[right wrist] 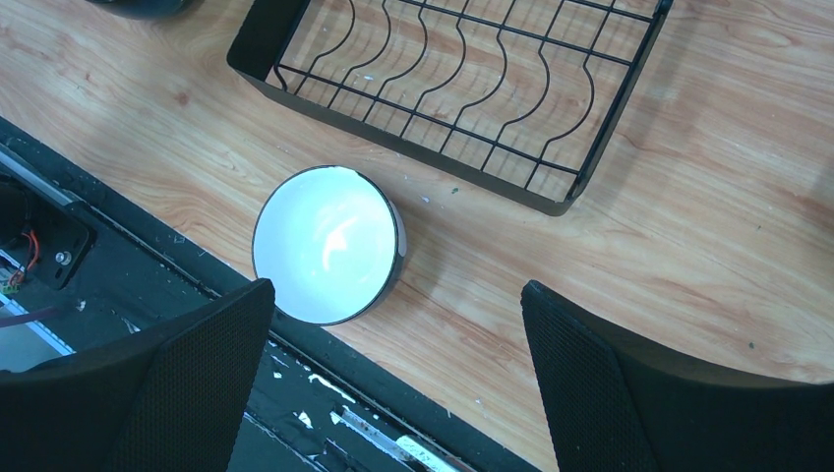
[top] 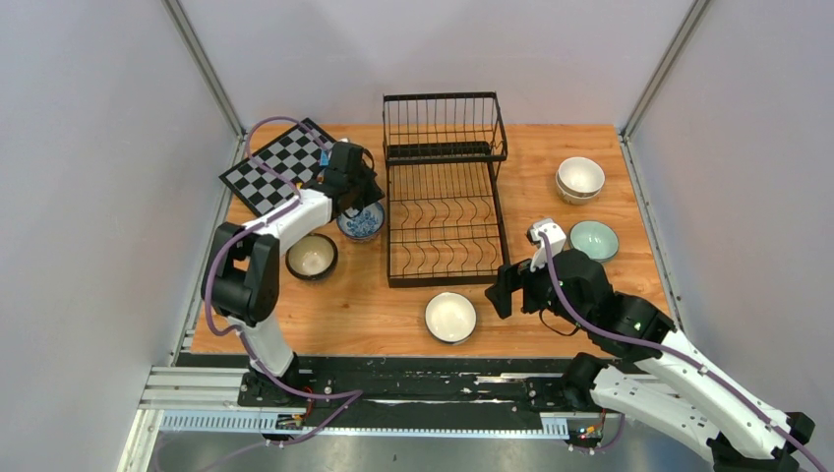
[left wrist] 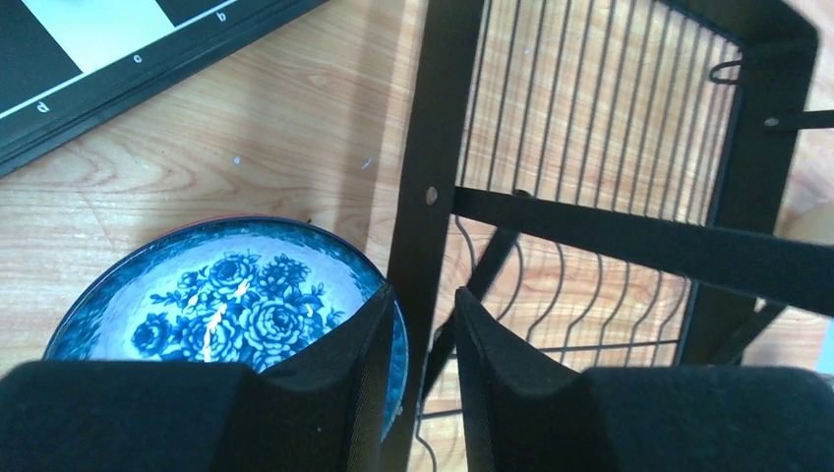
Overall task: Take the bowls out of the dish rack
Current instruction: Place the bowl with the bowl, then reset both arms
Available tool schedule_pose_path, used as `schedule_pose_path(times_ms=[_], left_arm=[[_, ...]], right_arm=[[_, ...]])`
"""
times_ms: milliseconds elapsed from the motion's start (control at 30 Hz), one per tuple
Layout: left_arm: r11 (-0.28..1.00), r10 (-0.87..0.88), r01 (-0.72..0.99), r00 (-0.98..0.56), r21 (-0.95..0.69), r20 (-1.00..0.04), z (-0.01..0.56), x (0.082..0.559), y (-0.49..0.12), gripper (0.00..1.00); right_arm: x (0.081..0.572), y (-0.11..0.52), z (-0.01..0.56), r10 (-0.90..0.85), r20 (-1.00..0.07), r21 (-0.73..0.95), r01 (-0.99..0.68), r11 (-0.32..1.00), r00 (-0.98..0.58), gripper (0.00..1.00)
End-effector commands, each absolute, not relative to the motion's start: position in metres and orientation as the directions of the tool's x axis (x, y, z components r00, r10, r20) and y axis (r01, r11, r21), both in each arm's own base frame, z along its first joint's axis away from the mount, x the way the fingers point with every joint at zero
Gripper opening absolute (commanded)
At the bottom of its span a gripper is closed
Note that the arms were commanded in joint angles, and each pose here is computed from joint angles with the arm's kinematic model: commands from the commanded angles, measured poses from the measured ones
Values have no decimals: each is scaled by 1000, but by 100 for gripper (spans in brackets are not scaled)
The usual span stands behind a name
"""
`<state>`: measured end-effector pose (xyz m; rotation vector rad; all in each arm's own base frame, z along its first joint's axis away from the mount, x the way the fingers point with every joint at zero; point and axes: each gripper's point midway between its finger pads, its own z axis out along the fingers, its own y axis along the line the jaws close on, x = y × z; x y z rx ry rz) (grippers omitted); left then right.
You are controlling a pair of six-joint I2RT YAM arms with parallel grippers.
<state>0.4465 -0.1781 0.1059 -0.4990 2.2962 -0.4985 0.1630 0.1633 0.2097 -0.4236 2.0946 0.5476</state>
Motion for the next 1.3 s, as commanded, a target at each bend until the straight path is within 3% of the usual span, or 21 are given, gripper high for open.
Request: schedule_pose_path(times_ms=[0,133,367,633,800,1000,1267], left_arm=[[847,-482,-138,-608,-513,-631,154,438,-176,33],[857,-471,-121,-579,-502,-665,171,415,-163,39],[908,-374,-40,-529,-418,-762,196,357,-134,67],[970,-227,-35,-477,-240,-849,216,286,-94,84],[979,-205,-77,-442,-191,-873,202,254,-65,95],[972,-235,-96,-425,-215,-874,198,243,-58,100],[967,-247,-68,-506,-247,-826,189,241,-74,100]], right_arm=[[167,160,208,-84,-847,210,-476,854,-524,99],[168,158,208,-84,-850,204,-473,857,-520,99],[176,144,219,-81,-886,148,-445,883,-457,99],[189,124,247,-68,-933,76,-377,923,-354,99],[193,127,240,-78,-910,75,-346,935,-407,98],[218,147,236,-12,-848,156,-271,950,-529,98],[257,76,240,315,-814,300,112,947,-487,98]])
